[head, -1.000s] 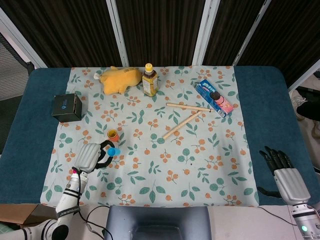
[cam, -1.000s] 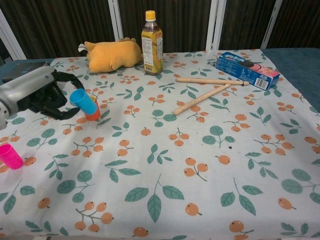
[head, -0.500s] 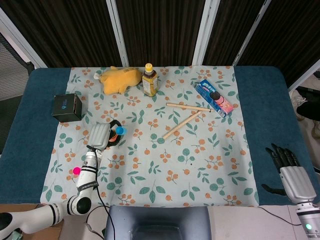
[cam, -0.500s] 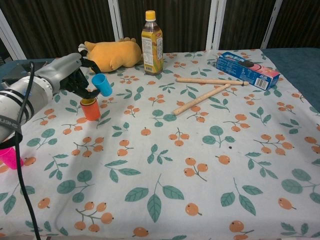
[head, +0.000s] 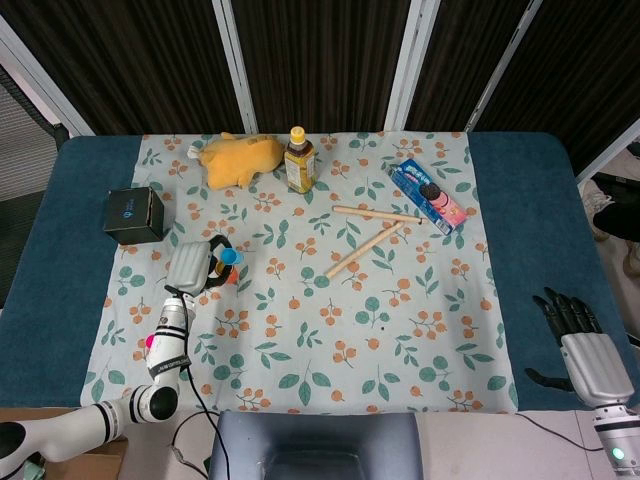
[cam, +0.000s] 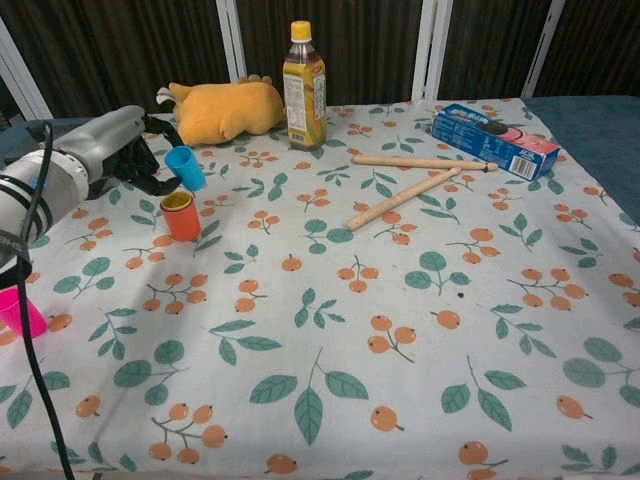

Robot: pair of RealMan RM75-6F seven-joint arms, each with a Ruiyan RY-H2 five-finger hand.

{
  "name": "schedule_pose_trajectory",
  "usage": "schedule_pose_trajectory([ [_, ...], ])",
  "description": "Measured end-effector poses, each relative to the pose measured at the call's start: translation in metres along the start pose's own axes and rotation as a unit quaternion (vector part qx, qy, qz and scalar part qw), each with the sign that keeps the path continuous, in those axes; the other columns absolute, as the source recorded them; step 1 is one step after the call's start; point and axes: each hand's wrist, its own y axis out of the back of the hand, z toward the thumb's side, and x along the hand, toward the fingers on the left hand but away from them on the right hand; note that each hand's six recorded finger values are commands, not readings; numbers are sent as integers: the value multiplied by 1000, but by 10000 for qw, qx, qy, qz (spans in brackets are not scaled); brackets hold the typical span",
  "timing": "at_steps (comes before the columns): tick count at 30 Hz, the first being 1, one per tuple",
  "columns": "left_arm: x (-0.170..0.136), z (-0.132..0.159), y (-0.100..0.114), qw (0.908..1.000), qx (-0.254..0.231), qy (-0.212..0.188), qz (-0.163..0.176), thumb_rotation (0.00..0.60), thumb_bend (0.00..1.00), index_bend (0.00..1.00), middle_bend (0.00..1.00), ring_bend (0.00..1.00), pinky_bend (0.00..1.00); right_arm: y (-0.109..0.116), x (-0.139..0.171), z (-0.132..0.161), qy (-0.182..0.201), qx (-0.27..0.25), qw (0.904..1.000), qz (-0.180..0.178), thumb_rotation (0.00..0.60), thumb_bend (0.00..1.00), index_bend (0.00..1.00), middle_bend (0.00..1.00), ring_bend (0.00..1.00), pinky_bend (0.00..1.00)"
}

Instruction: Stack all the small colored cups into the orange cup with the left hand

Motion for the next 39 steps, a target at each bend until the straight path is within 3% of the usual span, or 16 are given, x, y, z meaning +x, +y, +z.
schedule_pose_trajectory([
  [15, -11, -19, -7, 9992, 264, 11, -292, 600, 398, 530, 1000, 1000, 1000, -3, 1, 4, 53, -30, 10000, 70, 600, 140, 0, 0, 0, 0],
  [16, -11, -19, -8, 9991, 282, 6, -313, 600, 397, 467, 1000, 1000, 1000, -3, 1, 4, 56, -36, 10000, 70, 600, 140, 0, 0, 0, 0],
  [19, -12, -21, -11, 9987, 338, 38, -390, 600, 388, 114, 1000, 1000, 1000, -2, 1, 4, 56, -40, 10000, 61, 600, 141, 0, 0, 0, 0],
  [20, -13, -22, -11, 9986, 340, 52, -409, 600, 382, 27, 1000, 1000, 1000, -2, 1, 4, 57, -41, 10000, 64, 600, 140, 0, 0, 0, 0],
  [21, -13, -21, -11, 9985, 331, 58, -421, 600, 380, 7, 1000, 1000, 1000, -2, 1, 4, 58, -39, 10000, 70, 600, 141, 0, 0, 0, 0],
  [27, -23, -18, -6, 9984, 255, -54, -495, 600, 371, 0, 1000, 1000, 1000, -4, 1, 5, 78, -11, 9999, 100, 600, 140, 0, 0, 0, 0],
  [33, -52, -17, 9, 9976, 114, -321, -606, 600, 369, 13, 1000, 1000, 1000, -6, 2, 8, 131, -14, 9998, 138, 600, 140, 0, 0, 0, 0],
  [39, -102, -54, 31, 9964, 168, -357, -756, 600, 367, 95, 1000, 1000, 1000, -8, 2, 10, 182, -17, 9997, 181, 600, 140, 0, 0, 0, 0],
])
